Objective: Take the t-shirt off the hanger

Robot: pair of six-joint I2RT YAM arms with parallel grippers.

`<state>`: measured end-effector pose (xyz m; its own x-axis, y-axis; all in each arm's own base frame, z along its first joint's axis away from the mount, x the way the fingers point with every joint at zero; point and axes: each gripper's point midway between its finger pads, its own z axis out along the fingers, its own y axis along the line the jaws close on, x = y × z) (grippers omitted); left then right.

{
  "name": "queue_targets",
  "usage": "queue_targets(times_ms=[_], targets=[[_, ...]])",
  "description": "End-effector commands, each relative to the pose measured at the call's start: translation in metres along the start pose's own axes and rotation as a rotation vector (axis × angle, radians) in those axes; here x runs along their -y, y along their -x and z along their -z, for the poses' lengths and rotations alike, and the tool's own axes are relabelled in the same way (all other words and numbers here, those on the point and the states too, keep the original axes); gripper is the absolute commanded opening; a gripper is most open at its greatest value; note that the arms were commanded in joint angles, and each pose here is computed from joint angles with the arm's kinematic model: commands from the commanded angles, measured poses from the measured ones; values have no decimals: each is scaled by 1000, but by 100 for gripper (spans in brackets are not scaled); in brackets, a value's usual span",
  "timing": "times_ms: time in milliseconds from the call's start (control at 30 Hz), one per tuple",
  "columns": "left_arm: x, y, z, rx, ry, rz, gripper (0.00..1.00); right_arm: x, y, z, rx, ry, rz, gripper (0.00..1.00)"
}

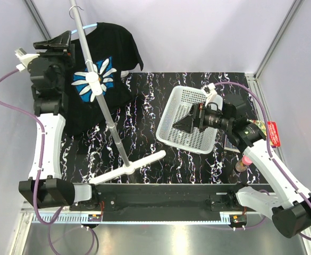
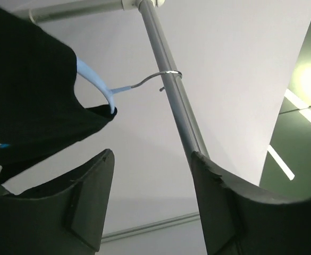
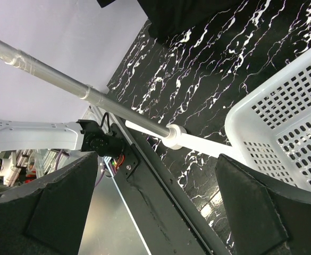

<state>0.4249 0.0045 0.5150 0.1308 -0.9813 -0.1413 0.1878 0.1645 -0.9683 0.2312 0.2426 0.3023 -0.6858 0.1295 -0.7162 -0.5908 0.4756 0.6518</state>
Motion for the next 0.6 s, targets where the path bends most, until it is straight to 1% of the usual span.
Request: queue_targets(times_ms=[0, 67, 133, 200, 300, 333, 400, 433, 500, 567], targets=[[13, 11, -10, 176, -12, 137, 59, -11, 7, 9, 44, 4, 40, 100], [13, 13, -18, 220, -6, 148, 55, -10, 5, 9, 44, 1, 39, 100], [12, 4, -26, 214, 1, 172, 54, -10, 5, 10, 47, -1, 40, 100], [10, 0, -33, 237, 6, 198, 53, -10, 4, 12, 48, -2, 41, 100], [16, 1, -40, 267, 8, 181, 53, -10, 4, 13, 53, -10, 49, 100], [12, 5, -41, 297, 29, 173, 54, -10, 4, 14, 54, -12, 50, 100], [15, 7, -43, 313, 23, 188, 54, -12, 4, 15, 56, -11, 54, 100], [7, 8, -45, 327, 55, 180, 54, -12, 4, 15, 57, -12, 56, 100], [9, 9, -48, 338, 60, 174, 54, -13, 5, 16, 61, -11, 60, 100], [3, 10, -51, 348, 89, 169, 55, -13, 5, 16, 60, -10, 60, 100]])
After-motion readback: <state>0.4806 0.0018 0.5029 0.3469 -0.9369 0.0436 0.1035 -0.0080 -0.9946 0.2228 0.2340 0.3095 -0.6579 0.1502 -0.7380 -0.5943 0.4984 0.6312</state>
